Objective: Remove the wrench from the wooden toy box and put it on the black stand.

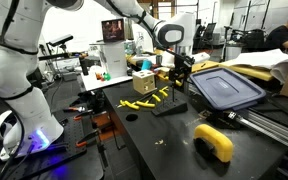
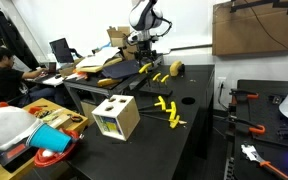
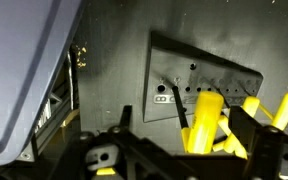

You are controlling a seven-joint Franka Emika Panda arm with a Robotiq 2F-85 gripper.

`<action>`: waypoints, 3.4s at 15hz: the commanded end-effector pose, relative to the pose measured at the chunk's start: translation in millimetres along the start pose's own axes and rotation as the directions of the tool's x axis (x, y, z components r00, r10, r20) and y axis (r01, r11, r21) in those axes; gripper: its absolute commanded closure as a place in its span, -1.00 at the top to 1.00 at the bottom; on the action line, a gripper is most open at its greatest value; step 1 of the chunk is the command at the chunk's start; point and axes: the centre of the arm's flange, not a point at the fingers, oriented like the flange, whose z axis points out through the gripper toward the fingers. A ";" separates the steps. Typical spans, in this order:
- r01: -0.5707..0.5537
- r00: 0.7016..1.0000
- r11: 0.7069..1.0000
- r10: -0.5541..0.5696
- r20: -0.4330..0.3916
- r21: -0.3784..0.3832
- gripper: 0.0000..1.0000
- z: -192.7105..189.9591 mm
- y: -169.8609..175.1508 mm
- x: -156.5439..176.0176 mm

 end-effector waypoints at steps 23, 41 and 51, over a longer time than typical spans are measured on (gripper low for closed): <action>0.138 0.985 0.977 -0.153 0.084 0.161 1.00 -100.9 -36.6 -3.9; 0.116 0.988 0.975 -0.133 0.075 0.192 1.00 -89.1 -35.3 47.0; 0.210 0.971 0.954 -0.229 0.068 0.213 1.00 -119.6 -74.8 28.8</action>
